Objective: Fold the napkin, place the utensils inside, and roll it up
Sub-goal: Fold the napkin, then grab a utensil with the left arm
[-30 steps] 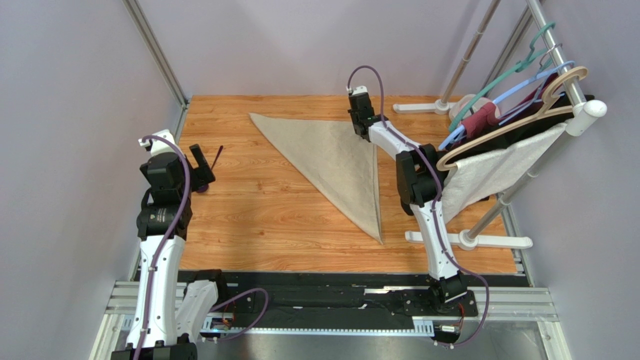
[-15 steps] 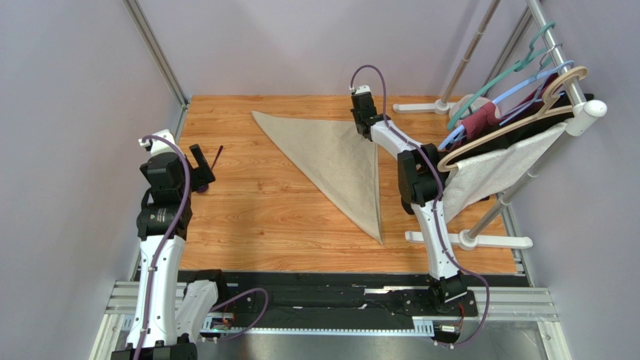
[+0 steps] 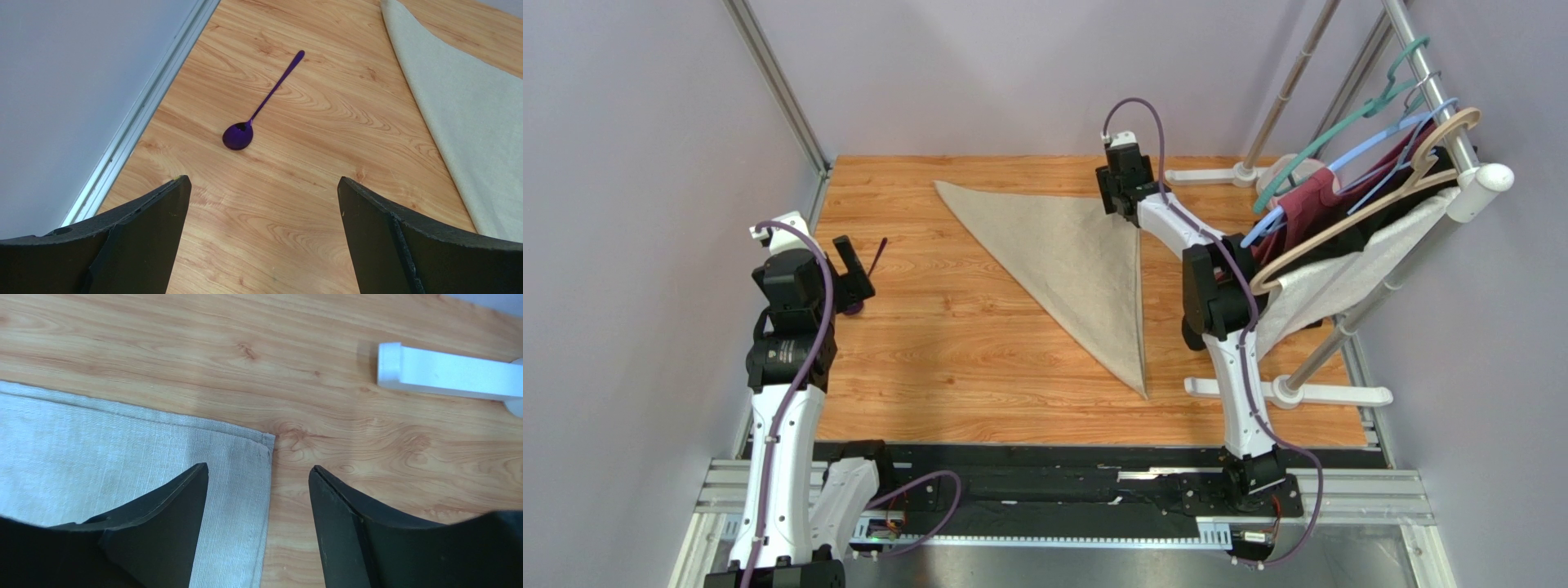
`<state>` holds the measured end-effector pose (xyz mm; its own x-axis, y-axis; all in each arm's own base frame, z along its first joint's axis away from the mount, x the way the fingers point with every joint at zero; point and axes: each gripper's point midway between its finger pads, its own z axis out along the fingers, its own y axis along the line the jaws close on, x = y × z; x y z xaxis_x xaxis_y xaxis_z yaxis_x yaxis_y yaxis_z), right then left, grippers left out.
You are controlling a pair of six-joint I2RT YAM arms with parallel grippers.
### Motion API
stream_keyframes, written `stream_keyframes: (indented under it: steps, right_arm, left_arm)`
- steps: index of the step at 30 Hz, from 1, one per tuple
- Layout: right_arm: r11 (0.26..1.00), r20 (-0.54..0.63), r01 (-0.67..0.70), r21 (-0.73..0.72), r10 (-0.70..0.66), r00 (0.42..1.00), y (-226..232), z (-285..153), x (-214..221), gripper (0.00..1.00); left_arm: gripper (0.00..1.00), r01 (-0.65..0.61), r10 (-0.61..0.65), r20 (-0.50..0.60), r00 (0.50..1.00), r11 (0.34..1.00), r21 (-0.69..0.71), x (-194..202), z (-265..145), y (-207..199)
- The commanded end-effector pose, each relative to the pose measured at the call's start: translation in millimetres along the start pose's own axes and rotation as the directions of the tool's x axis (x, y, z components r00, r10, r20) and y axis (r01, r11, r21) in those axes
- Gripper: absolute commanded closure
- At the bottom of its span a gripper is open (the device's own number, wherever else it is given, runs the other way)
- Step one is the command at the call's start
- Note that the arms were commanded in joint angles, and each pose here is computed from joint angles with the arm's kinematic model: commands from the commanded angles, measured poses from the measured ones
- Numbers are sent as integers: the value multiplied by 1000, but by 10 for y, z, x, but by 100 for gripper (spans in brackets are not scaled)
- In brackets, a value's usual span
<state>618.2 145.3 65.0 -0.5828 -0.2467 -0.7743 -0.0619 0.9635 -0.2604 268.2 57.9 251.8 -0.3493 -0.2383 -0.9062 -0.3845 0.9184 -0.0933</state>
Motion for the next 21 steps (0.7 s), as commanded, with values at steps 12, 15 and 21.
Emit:
stream_keyframes:
  steps: [12,15,21]
  right_arm:
    - [908,48,-68,-413,97,994,1117,-1260,-205,39]
    - [857,14,-77,-509,98,995,1457,-1555,-10,40]
    - [806,-18,-54,-589,53,998,1982,-1828,380,41]
  left_arm:
    - [1,-2,1,20,1000,998,59,-108,-7,-106]
    - [2,-4,3,11,1000,998,69,-88,15,-129]
    - [2,-4,3,8,1000,997,76,-72,33,-144]
